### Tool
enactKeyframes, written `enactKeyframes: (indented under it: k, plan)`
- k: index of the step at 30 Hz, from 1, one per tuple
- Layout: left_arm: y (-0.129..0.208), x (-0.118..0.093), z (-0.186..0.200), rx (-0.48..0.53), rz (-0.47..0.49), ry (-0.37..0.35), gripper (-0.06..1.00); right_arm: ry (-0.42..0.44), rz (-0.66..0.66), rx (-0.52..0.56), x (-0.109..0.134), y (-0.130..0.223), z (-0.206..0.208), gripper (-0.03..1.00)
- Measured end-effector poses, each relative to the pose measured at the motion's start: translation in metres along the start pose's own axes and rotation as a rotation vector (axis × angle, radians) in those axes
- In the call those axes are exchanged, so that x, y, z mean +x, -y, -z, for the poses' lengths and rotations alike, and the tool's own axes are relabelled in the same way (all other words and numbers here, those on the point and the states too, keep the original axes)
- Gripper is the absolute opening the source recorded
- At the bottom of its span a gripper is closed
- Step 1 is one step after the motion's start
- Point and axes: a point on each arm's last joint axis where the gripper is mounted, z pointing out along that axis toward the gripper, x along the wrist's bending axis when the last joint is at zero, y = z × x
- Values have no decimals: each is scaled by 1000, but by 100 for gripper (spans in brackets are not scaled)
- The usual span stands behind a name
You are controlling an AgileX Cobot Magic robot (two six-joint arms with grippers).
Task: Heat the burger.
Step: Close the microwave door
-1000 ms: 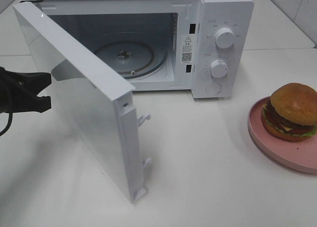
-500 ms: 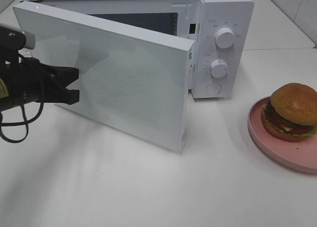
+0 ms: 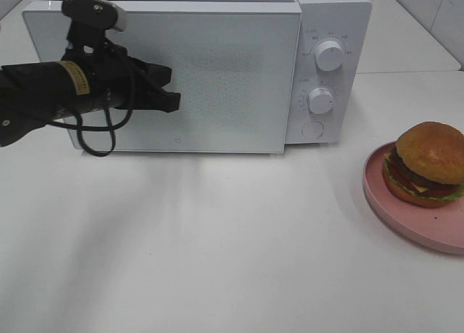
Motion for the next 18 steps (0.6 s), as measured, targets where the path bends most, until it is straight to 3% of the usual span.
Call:
enactKeyframes:
  k: [18]
  plan:
    - [-30,-54,-68,193,-22,14,0,0,0,0,0,0,0,61]
